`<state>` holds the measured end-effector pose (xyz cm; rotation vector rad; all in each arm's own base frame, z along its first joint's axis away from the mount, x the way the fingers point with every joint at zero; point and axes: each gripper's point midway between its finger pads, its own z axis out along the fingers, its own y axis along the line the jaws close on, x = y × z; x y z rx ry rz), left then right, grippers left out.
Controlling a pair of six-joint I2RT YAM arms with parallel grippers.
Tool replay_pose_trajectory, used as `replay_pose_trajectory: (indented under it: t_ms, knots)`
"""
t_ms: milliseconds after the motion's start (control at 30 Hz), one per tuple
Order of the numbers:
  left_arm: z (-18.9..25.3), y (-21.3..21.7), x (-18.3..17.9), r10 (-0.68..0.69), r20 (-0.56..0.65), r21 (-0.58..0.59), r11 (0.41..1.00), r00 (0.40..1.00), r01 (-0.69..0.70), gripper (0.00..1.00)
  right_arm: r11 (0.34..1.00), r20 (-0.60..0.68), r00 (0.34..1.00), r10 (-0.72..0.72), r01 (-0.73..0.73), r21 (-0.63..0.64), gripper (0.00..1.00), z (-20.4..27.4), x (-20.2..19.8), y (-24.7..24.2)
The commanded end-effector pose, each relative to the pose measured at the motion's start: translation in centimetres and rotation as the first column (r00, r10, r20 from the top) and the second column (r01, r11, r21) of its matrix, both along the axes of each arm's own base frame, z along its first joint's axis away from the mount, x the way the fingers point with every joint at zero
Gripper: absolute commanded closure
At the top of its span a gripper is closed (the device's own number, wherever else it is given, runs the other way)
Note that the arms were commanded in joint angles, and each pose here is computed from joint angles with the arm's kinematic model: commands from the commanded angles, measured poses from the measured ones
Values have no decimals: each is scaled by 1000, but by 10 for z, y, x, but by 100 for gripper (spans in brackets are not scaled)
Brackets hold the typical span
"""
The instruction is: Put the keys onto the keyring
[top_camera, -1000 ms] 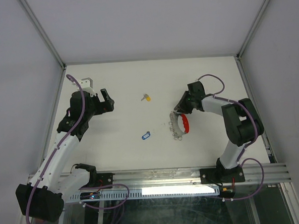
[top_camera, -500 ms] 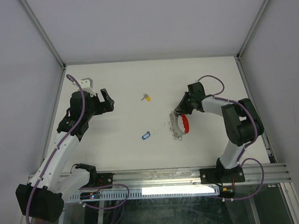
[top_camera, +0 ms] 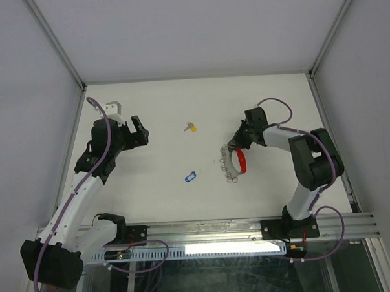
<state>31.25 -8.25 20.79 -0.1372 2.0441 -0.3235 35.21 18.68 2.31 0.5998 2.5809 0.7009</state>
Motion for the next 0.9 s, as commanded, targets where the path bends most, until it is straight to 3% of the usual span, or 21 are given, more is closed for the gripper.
replay_pose_trajectory:
  t_ms: [0,200,433,700,867]
  knots:
    - [12,-4,2,-12,42,-15,1000,999,13,3,999,135,990,47,-49,12,100,30,14,4]
    - [23,-10,3,-29,82,-52,998,996,33,1,985,315,934,170,-169,-32,100,78,20,8]
    - [50,-7,4,-66,214,4,998,975,67,1,951,527,793,307,-281,-131,100,141,6,5]
    - [84,-34,-5,-233,363,15,969,902,245,1,922,751,548,368,-322,-216,100,212,-22,5]
    - [103,-66,-24,-427,452,56,890,783,453,9,899,845,357,397,-338,-280,100,244,-45,8]
